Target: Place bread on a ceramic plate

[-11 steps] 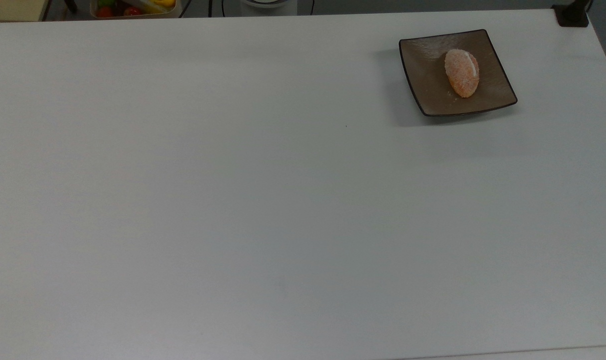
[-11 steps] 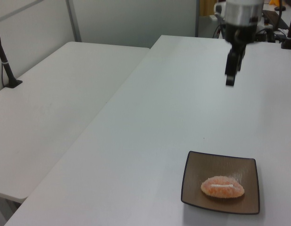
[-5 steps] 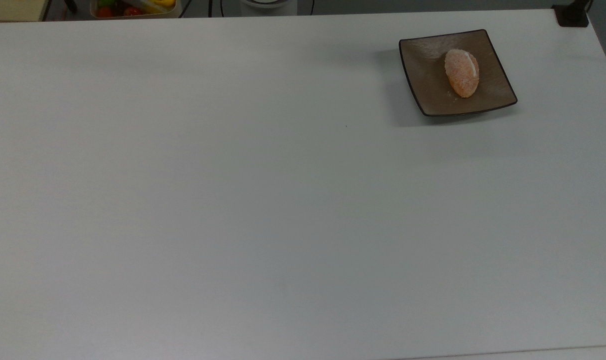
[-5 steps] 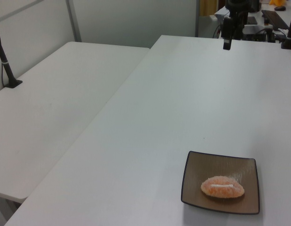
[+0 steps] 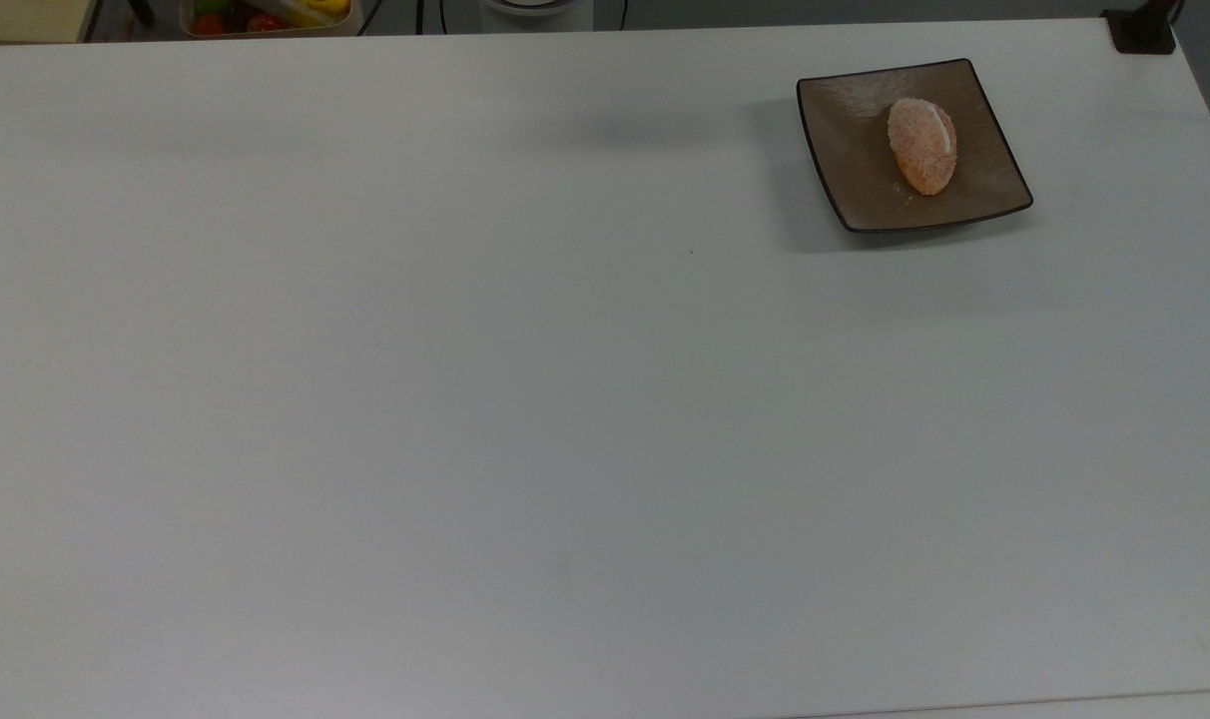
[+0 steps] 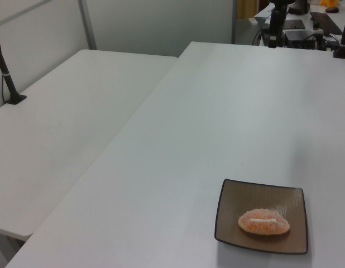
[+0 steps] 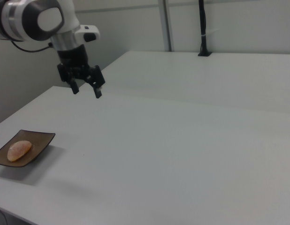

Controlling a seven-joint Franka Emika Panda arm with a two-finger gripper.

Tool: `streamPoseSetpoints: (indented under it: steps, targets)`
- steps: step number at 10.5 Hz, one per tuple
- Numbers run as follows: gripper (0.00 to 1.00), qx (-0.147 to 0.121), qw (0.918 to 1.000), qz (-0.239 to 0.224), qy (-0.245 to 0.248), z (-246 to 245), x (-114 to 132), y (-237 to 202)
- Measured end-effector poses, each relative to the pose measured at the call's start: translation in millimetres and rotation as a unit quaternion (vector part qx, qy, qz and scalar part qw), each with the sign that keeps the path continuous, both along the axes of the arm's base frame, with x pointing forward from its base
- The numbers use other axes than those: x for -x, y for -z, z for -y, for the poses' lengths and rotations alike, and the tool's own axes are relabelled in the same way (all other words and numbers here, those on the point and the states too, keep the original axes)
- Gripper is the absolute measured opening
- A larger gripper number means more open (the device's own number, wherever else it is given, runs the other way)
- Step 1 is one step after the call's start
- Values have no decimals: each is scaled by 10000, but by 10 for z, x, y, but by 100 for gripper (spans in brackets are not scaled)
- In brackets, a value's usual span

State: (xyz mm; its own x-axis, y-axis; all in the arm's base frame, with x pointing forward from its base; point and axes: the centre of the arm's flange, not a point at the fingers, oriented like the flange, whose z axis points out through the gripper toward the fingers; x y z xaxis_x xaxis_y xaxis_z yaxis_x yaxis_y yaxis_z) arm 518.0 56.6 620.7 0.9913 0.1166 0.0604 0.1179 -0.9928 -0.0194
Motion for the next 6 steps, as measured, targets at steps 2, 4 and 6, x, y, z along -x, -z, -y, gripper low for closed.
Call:
streamPoseSetpoints:
  steps: [2, 4, 6]
  targets:
    - [100, -41, 9997, 230, -50, 51, -178, 121]
    - [100, -42, 9995, 291, -82, -6, -307, 260]
    - [100, -40, 9996, 278, -102, -30, -325, 290]
